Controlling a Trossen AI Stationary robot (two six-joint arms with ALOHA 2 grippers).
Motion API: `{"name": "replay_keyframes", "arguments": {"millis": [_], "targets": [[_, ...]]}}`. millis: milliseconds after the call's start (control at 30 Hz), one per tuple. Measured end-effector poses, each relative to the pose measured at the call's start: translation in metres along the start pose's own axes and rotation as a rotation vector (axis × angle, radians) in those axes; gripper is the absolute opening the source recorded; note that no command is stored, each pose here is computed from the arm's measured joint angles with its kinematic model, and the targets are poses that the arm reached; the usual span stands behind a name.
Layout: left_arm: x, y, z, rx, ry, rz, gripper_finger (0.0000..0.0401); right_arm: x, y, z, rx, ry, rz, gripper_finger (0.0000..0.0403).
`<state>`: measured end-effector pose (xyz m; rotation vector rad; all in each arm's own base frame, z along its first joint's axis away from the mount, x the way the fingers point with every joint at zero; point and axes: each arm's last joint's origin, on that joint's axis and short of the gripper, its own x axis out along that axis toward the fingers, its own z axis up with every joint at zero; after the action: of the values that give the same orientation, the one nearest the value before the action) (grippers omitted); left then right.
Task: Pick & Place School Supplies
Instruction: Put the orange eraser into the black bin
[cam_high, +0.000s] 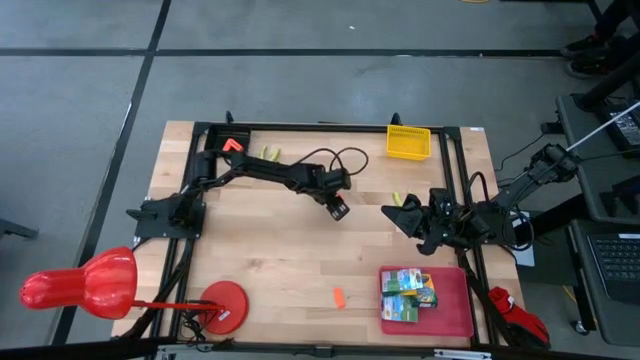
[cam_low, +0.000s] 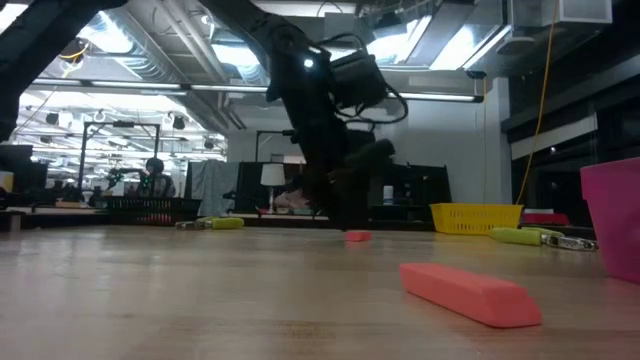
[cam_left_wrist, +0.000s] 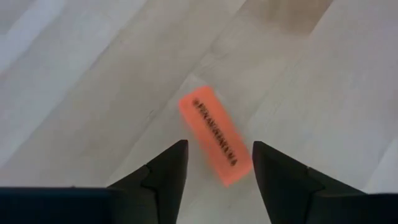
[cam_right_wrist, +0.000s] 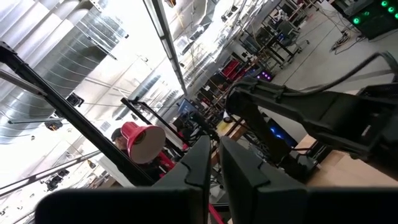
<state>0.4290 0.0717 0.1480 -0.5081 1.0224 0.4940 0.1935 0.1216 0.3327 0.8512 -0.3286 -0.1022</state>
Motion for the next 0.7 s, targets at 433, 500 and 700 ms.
{"name": "replay_keyframes", "arguments": {"millis": [433, 500, 700], "targets": [[0.015, 0.0, -0.003, -0.039, -0.011, 0.03, 0.0166, 0.0, 0.001, 0.0, 0.01, 0.009, 0.026, 0.0039], [0.019, -0.001, -0.006, -0.055, -0.002, 0.048, 0.0158, 0.0, 0.001, 0.0, 0.007, 0.01, 0.027, 0.0039], [0.022, -0.001, -0.014, -0.069, 0.021, 0.147, 0.0107, 0.0, 0.002, 0.0, 0.009, 0.014, 0.042, 0.0039]]}}
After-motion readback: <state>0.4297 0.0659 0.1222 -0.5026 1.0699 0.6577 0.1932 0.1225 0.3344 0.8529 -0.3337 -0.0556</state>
